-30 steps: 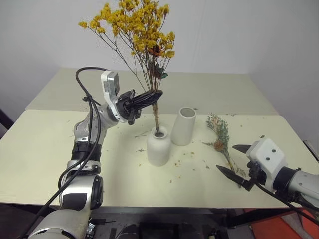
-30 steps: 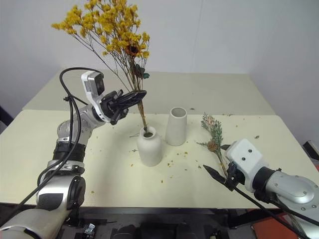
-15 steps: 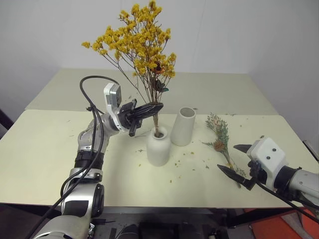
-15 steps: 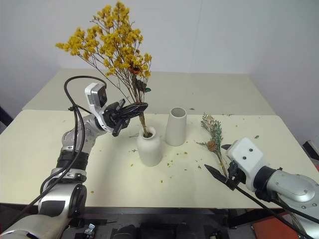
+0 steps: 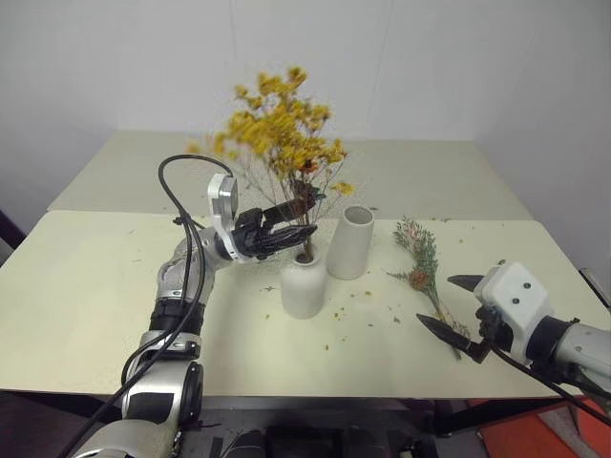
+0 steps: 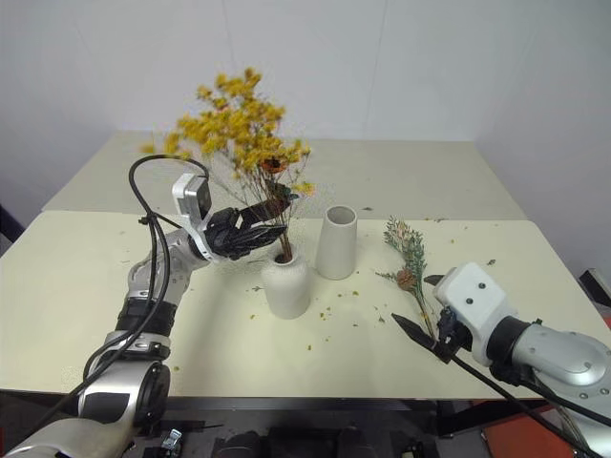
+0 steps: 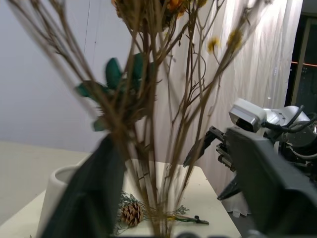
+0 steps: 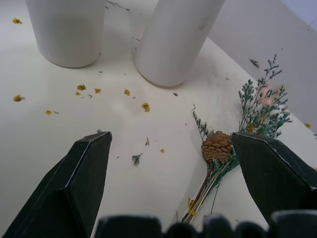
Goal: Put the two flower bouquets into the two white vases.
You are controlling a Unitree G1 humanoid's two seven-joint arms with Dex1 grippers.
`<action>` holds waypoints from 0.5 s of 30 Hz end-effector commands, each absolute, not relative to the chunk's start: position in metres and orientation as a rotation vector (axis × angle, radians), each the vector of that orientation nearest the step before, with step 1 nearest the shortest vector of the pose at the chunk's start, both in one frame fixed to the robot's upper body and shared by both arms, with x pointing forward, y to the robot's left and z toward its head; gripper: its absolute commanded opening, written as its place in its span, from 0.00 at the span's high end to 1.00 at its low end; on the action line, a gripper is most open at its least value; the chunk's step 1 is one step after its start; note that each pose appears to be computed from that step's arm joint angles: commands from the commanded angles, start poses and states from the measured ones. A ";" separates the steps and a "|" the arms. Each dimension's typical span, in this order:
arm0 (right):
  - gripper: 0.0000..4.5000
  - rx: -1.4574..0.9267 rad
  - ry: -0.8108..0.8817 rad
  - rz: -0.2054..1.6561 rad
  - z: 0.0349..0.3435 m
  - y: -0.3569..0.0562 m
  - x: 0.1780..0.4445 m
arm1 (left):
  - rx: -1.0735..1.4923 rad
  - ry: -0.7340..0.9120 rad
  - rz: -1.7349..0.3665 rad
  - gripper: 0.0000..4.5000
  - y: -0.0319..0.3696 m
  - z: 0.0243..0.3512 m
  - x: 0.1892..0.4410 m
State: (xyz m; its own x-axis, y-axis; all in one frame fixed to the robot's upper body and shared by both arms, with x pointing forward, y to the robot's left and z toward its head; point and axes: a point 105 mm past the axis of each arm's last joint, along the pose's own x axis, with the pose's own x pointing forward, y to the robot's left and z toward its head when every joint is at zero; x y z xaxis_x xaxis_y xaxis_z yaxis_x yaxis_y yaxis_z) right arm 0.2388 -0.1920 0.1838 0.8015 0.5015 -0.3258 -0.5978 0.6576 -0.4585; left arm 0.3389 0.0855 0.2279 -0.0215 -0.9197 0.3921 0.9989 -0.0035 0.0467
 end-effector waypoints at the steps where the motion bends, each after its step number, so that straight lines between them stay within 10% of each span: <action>1: 0.00 -0.611 0.138 0.631 0.194 -0.190 0.239 | -0.164 -0.393 -1.624 0.00 0.087 0.236 0.325; 15: 0.00 -0.538 -0.005 0.746 0.216 -0.171 0.232 | 0.097 -0.310 -1.547 0.00 0.089 0.236 0.332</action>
